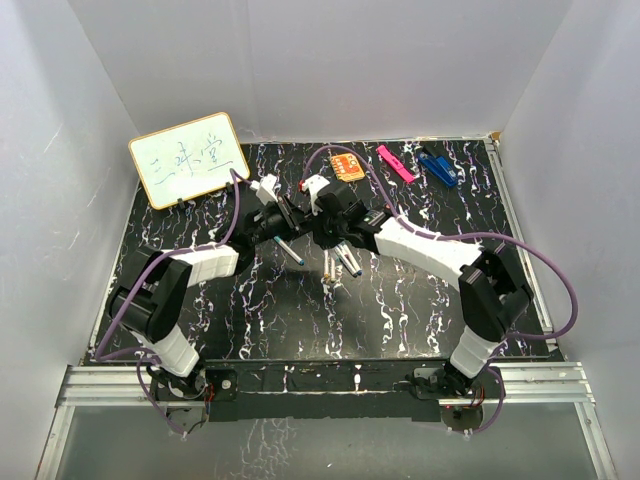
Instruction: Open the pen caps
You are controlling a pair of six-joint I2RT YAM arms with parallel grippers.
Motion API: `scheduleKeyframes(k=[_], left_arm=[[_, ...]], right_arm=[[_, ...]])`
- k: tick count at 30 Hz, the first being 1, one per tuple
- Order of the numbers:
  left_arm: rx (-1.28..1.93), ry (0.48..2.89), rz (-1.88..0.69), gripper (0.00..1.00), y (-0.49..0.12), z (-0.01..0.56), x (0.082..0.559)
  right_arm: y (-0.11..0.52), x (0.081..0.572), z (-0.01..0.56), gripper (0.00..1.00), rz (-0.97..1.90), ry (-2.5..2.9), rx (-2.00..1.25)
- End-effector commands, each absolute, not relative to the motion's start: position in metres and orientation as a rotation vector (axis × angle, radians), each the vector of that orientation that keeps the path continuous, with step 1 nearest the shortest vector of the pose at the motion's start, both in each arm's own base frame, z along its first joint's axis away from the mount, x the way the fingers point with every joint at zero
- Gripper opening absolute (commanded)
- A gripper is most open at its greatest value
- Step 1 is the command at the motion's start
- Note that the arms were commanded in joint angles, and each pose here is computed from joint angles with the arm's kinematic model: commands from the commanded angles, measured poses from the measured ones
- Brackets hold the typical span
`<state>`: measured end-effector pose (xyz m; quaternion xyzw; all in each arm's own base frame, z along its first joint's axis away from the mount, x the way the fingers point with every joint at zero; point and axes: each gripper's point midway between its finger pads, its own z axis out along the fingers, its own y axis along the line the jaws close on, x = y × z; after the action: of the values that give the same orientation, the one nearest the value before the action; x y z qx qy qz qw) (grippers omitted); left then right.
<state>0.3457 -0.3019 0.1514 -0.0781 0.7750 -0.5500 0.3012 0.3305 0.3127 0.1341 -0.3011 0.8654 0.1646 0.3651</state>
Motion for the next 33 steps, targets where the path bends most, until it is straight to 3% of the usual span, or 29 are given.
scheduleKeyframes(k=[1,7,17,26,33], left_arm=[[-0.133,2.018,-1.402,0.00,-0.302,0.176,0.350],[-0.117,2.034,-1.199,0.00,-0.285,0.179,0.381],[-0.097,2.001,-1.068,0.00,-0.243,0.180,0.436],[-0.178,2.121,-1.017,0.00,-0.226,0.151,0.429],[-0.211,2.193,-0.920,0.00,-0.202,0.135,0.405]], right_arm=[[0.326,0.347,0.163,0.00,0.446,2.141,-0.745],[0.315,0.331,0.141,0.00,0.423,2.223,-0.799],[0.275,0.310,0.135,0.00,0.391,2.320,-0.779],[0.186,0.380,0.152,0.00,0.099,2.296,-0.372],[0.153,0.424,0.132,0.00,-0.028,2.274,-0.286]])
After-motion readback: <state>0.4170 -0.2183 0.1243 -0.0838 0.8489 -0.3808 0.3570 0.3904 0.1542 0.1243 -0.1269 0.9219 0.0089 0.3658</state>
